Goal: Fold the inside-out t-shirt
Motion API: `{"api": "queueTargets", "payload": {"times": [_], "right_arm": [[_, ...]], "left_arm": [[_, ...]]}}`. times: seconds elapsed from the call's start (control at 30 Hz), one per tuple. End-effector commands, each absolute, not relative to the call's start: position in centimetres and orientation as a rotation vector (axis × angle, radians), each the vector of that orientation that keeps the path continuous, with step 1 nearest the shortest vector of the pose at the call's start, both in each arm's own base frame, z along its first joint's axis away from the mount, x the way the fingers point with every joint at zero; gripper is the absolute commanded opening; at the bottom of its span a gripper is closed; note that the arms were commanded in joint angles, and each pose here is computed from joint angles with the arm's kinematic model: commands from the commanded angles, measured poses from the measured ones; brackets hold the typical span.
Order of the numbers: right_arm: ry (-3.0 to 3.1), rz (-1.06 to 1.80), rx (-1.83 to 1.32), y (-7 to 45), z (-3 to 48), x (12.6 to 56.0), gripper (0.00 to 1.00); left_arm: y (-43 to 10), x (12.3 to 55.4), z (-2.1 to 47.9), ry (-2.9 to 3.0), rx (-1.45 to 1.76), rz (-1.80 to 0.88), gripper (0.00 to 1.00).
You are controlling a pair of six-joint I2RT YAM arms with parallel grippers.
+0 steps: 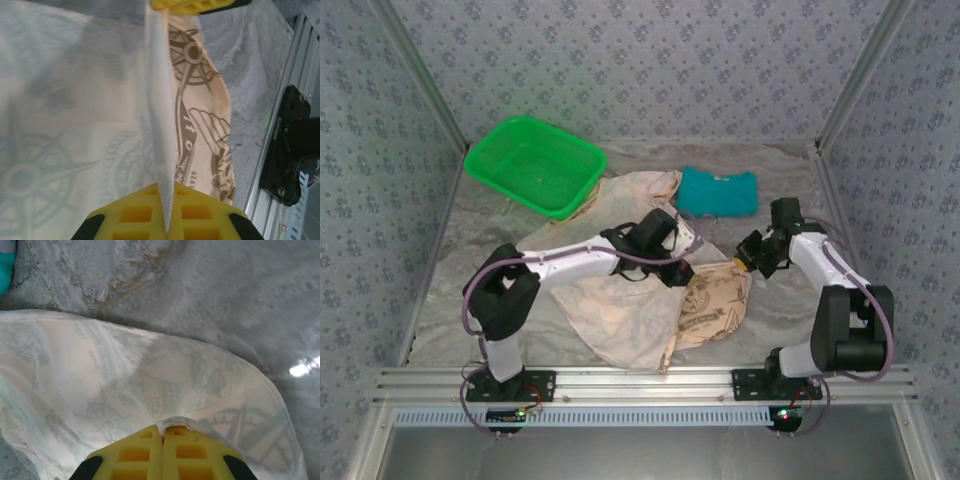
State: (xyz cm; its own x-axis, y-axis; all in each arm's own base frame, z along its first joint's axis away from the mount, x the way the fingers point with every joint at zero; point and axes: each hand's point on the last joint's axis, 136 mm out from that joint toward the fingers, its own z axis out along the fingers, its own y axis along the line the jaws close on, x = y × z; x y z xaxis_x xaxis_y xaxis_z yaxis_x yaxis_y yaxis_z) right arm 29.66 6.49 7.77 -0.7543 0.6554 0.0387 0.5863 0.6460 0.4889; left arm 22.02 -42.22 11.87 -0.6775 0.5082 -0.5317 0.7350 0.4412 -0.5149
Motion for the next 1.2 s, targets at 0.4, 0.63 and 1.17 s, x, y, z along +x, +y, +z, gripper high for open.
{"api": "queueTargets", "payload": {"times": [0.4,0.63,1.17], "right_arm": [[2.724,0.709,0.117,15.6,12.0,22.3,0.44],[2.724,0.528,-0.448,22.1,8.2,20.0,0.48],[2.753,0.125,-0.815,24.8,-0.2,21.0,0.36]], "left_arm": [[-35.9,27.7,10.9,2.535,0.798,-1.018,0.0],[-33.0,29.6,9.9,2.558,0.781,-0.934,0.0],[-29.4,31.6,8.8,2.629,0.644,-0.829,0.0]]}}
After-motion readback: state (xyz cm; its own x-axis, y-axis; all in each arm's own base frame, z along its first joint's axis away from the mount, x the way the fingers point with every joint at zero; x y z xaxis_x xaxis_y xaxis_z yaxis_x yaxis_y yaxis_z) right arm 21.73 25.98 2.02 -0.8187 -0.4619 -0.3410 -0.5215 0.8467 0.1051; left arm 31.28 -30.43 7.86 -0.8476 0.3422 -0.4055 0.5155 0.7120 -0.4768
